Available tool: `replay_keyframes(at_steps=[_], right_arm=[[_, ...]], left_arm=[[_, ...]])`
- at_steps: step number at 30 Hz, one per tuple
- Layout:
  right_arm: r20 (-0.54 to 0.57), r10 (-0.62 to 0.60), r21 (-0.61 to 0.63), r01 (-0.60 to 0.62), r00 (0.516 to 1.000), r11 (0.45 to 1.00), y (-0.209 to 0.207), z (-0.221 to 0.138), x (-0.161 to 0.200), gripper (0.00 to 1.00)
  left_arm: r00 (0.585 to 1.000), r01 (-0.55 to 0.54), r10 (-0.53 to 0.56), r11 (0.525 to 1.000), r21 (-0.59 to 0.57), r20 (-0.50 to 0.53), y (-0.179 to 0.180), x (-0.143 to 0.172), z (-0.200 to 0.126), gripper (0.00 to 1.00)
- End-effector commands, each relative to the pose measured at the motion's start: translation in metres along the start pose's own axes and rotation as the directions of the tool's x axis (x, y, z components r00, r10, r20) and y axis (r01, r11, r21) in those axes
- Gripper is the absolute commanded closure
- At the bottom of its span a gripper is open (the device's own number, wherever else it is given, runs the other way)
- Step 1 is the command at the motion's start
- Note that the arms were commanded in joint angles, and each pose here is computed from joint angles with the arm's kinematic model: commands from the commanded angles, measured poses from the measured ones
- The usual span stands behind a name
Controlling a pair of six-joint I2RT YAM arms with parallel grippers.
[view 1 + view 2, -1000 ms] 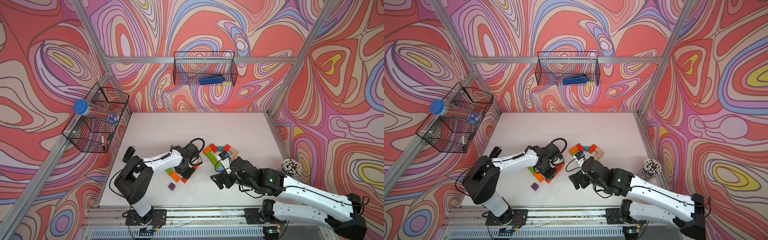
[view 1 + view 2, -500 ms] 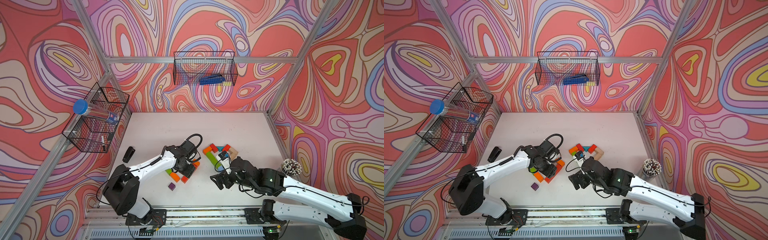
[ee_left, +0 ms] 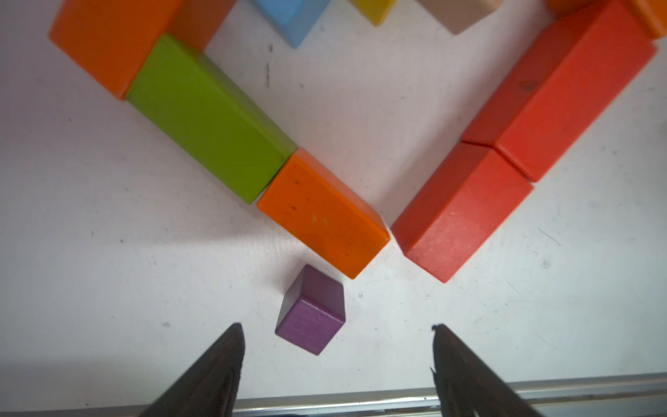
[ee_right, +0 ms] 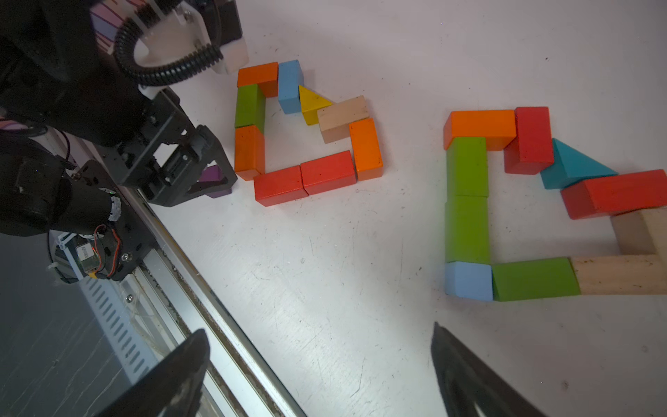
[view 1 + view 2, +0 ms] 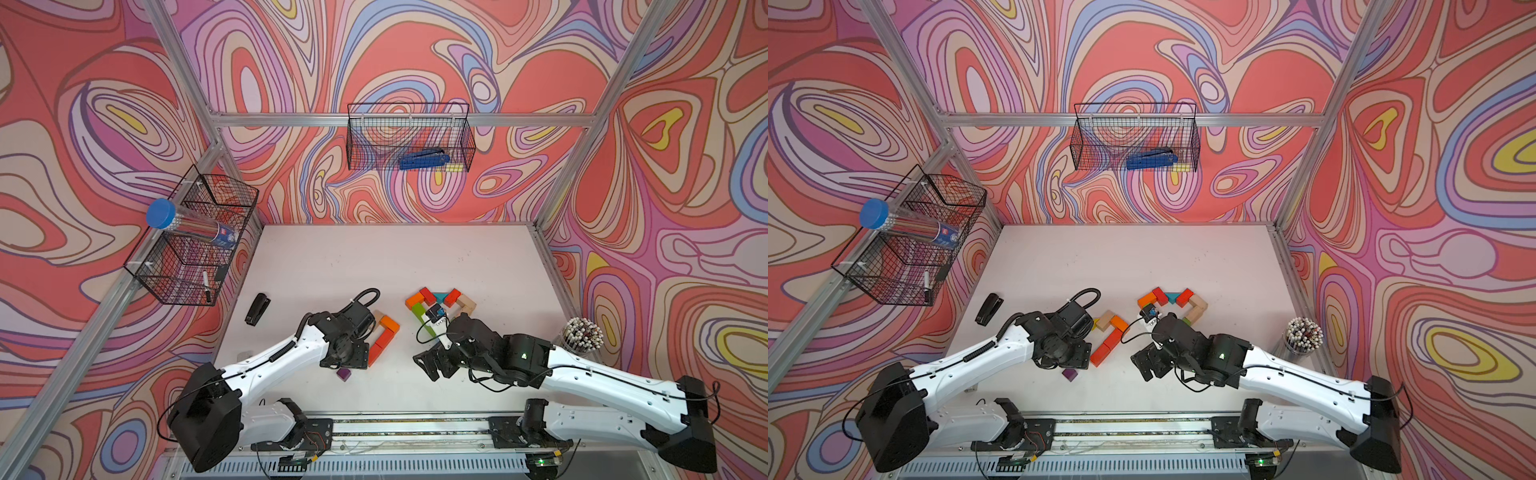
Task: Assemble a heart with building blocks
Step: Assemble the building block at the center of the board.
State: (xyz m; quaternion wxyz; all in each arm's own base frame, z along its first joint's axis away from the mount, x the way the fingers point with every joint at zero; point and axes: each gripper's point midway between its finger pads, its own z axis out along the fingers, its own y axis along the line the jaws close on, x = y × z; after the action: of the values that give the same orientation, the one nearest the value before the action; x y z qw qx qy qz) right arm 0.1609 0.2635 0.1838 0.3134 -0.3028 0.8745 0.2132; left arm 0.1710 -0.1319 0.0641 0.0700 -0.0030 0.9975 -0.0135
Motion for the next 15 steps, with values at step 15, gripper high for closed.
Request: replay_keyframes(at_steps=[15], right_arm=[[0.028, 0.016, -0.010, -0.016, 0.999, 1.000, 0.002, -0.004, -0.008, 0.04]], left_arm=[[0.988, 0.149, -0.150, 0.988, -0.048, -0.020, 0.015, 0.017, 0.033, 0.33]])
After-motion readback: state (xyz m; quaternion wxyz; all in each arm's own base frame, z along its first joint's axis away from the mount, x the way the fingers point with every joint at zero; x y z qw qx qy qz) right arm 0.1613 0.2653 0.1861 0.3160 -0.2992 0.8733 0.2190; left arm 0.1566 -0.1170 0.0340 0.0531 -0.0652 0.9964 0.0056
